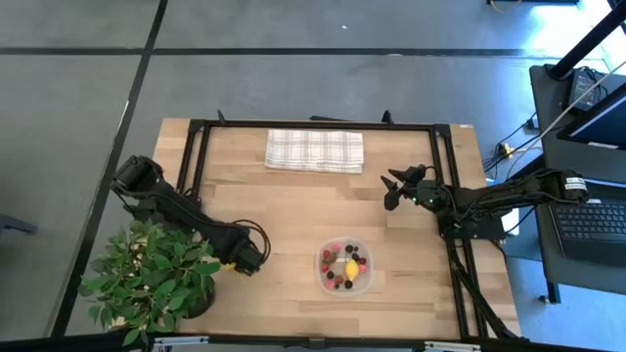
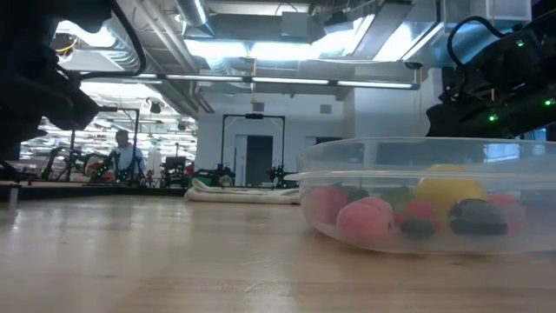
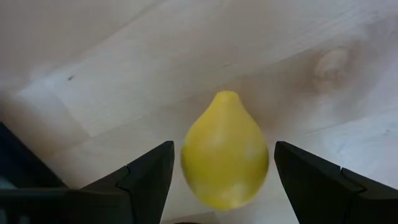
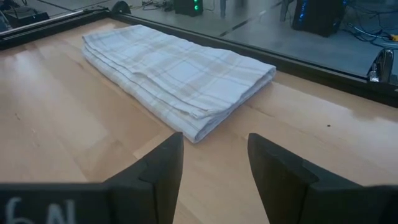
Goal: Pick and placing Produce into tupperware
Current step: Put the yellow lemon into the transparent bin
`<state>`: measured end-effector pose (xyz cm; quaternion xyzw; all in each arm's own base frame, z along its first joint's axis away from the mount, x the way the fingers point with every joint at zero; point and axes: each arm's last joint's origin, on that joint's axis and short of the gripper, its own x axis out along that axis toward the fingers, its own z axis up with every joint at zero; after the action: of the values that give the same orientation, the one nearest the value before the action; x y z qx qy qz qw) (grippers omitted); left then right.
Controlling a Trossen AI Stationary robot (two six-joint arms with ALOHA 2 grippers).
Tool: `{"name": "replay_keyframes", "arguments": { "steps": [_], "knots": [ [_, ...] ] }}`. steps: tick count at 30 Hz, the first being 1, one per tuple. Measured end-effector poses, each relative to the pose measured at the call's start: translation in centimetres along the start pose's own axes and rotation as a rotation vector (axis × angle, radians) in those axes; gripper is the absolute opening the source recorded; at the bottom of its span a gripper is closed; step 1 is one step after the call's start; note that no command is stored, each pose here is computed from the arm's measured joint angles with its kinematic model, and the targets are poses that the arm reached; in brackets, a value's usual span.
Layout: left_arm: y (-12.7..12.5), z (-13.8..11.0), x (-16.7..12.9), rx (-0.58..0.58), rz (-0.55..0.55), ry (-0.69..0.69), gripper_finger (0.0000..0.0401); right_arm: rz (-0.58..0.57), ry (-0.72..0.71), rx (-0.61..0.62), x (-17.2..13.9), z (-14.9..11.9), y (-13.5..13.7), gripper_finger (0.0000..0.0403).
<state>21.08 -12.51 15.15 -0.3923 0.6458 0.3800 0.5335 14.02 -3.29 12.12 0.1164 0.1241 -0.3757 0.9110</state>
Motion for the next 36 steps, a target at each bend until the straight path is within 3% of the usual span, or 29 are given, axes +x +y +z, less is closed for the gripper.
{"name": "replay_keyframes", "arguments": {
  "steps": [10,36],
  "knots": [
    [-0.12,0.0,0.11,0.108,-0.004,0.003,0.0269,0.0,0.0,0.0,0.0,0.0,0.0,0.0182],
    [-0.2,0.03,0.11,0.112,-0.012,-0.008,0.0268,0.0,0.0,-0.006,0.0,0.0,0.0,0.0182]
  ]
}}
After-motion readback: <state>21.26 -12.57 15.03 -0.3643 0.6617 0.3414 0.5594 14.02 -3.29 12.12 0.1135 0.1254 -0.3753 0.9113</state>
